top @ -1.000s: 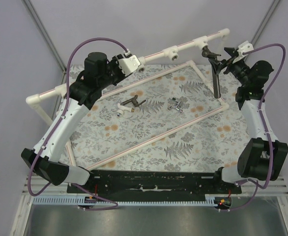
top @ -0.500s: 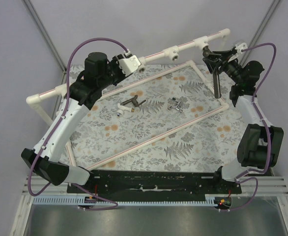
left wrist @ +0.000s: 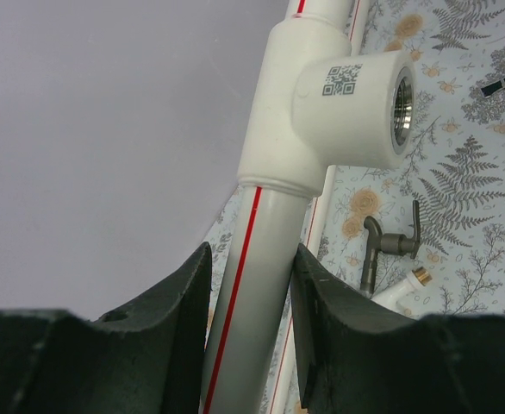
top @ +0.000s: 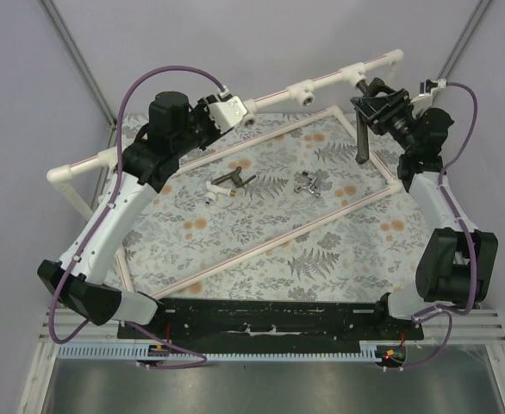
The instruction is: Install the water faucets
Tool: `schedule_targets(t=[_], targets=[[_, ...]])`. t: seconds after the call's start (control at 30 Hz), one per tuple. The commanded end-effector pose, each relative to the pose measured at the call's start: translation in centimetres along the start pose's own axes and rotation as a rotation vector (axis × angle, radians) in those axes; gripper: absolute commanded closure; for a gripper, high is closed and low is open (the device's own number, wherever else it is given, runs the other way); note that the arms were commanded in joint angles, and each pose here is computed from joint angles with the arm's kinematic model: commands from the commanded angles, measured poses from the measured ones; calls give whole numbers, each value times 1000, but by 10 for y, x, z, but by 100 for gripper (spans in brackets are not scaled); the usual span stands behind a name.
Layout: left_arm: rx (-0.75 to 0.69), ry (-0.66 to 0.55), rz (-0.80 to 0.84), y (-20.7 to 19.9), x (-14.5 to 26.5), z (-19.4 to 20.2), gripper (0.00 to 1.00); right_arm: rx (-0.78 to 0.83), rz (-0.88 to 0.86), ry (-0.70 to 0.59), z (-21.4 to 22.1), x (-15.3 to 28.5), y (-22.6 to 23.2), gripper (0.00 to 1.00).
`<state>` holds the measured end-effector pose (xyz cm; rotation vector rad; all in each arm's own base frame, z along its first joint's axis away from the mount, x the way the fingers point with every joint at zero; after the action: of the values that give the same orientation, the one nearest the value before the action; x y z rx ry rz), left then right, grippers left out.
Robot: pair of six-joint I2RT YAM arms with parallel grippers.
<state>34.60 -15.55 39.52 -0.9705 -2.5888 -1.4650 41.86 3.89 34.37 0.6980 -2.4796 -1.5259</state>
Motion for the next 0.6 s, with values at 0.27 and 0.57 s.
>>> schedule_targets(t=[0.27, 0.57], targets=[[160, 168, 216, -57, -4, 35, 95, -1047, -76, -386, -58, -6, 19, 68], [156, 186, 200, -55, -3, 37, 95, -828, -189, -205, -46, -1, 39, 2]])
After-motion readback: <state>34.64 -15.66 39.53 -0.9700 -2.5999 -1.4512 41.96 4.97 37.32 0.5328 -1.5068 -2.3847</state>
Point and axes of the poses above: each gripper's point midway between its finger pads, its own x axis back along the fingers, its own y axis along the line the jaws close on, z = x × y, the point moved 6 cm from there along x, back along the fingers, and after that the axes turned 14 degrees about -x, right-handed, at the moved point
